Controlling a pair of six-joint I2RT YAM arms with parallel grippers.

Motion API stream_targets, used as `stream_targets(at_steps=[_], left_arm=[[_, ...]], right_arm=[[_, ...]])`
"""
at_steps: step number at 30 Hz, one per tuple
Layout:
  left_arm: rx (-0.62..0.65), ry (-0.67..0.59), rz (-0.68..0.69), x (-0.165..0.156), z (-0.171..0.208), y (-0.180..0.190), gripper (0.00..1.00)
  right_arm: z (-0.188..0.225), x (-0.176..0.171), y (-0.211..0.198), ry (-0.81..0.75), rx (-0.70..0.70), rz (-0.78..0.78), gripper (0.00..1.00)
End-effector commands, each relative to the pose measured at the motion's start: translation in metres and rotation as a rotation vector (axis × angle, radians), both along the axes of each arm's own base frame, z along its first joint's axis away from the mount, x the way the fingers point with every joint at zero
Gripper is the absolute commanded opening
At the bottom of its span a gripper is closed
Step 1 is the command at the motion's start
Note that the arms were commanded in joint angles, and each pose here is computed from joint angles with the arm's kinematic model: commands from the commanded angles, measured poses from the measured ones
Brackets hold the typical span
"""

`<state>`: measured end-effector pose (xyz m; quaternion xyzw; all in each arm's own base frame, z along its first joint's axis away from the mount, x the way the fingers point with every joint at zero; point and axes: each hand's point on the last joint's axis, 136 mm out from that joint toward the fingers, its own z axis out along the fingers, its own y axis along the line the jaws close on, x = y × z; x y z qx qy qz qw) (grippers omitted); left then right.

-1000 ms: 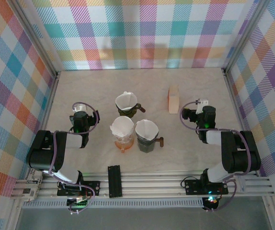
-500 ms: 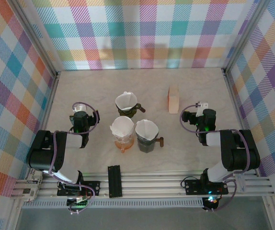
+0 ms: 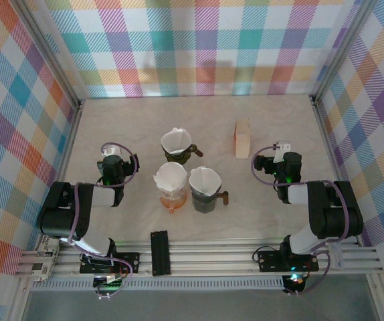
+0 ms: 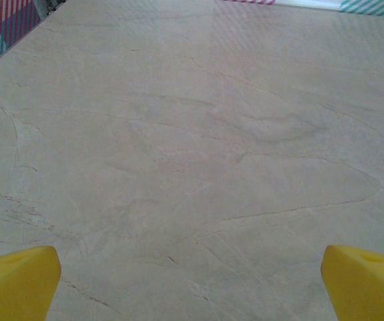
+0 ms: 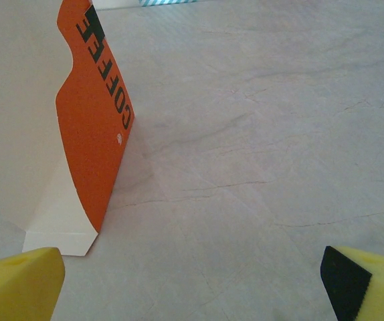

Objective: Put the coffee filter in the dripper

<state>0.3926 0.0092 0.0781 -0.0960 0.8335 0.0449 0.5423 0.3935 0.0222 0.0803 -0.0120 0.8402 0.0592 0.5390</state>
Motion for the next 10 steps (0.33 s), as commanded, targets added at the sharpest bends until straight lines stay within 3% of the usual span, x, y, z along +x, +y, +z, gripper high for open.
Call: stream_targets(at_steps=[1, 10], left_arm=[[0.011, -0.018, -0.017, 0.0015, 0.0029, -0.0020, 1.00], [0.010, -0.019, -0.016, 0.0016, 0.0030, -0.0019, 1.00]], right_arm=[[0.0112, 0.0047, 0.0004, -0.047, -0.001, 0.014, 0.99], [0.0110, 0.0046, 0.0004, -0.046, -0.002, 0.015, 0.99]])
